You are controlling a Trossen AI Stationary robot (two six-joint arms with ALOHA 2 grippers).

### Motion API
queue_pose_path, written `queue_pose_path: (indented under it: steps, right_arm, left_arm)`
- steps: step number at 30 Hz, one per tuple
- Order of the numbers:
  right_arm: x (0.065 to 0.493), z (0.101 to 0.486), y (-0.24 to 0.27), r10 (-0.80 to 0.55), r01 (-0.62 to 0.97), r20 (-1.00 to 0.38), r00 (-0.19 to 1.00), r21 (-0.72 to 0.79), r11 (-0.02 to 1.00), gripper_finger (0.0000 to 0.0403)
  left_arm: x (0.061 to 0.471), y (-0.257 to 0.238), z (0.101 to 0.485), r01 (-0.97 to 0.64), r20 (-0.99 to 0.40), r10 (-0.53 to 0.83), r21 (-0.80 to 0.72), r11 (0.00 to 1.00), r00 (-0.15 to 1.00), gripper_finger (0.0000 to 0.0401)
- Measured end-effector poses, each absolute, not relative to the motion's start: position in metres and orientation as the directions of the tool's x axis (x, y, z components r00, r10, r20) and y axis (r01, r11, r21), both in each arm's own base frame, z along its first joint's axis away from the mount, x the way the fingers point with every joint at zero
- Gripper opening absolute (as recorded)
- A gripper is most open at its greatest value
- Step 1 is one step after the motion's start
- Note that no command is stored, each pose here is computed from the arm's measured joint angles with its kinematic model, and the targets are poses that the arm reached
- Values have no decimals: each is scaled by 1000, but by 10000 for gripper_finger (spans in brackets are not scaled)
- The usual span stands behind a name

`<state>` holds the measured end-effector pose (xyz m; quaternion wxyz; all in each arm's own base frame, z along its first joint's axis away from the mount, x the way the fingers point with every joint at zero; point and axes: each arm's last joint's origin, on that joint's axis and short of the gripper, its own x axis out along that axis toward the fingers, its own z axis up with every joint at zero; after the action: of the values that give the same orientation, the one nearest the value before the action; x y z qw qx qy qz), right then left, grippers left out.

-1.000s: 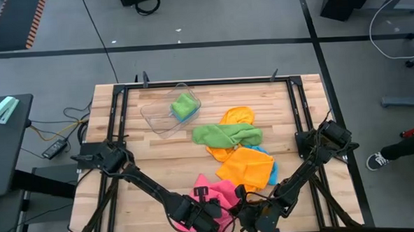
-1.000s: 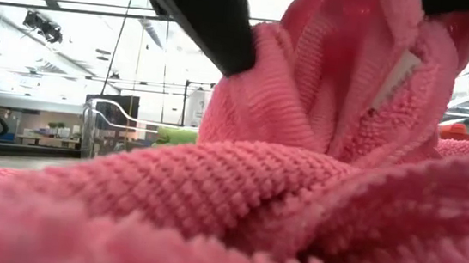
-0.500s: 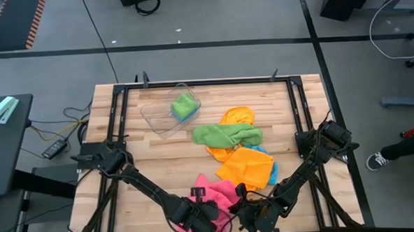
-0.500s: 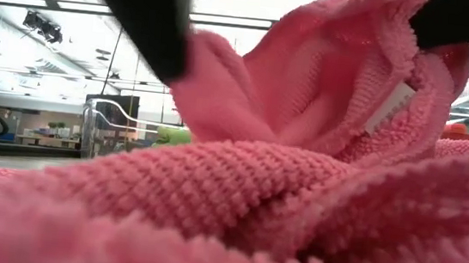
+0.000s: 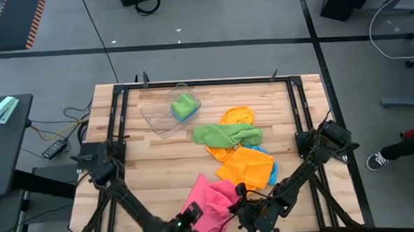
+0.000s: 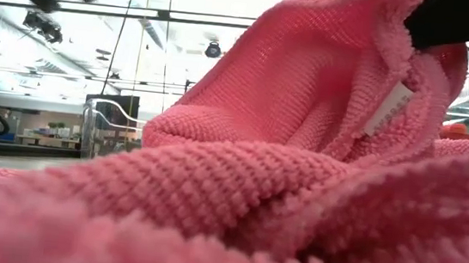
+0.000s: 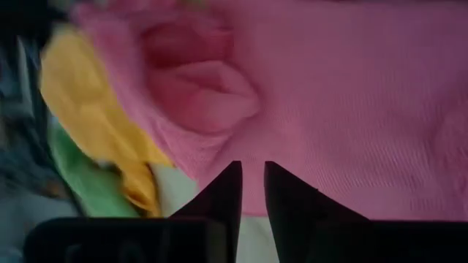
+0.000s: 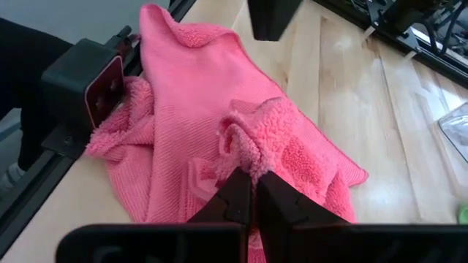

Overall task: Fold microfiber towels
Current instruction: Fold the left pink microfiber towel

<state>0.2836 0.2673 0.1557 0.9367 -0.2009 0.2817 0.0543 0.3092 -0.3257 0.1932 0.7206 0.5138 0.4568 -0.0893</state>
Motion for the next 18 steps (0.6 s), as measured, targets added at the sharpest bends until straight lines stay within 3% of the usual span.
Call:
queue_pose_path:
  steps: [6,12,18]
  right_arm:
    - [286,156,265,-18,-202,-547,837,-339,919,19]
    - [288,156,263,-21,-195,-545,838,-336,921,19]
    - [288,156,263,-21,-195,-545,838,-336,922,19]
  left_arm:
    - [314,-331,152,709,-732,411,662,244,543,85]
    - [319,-330,134,681,-596,518,731,34,614,99]
    - [327,-333,135,658,-580,492,753,21,649,99]
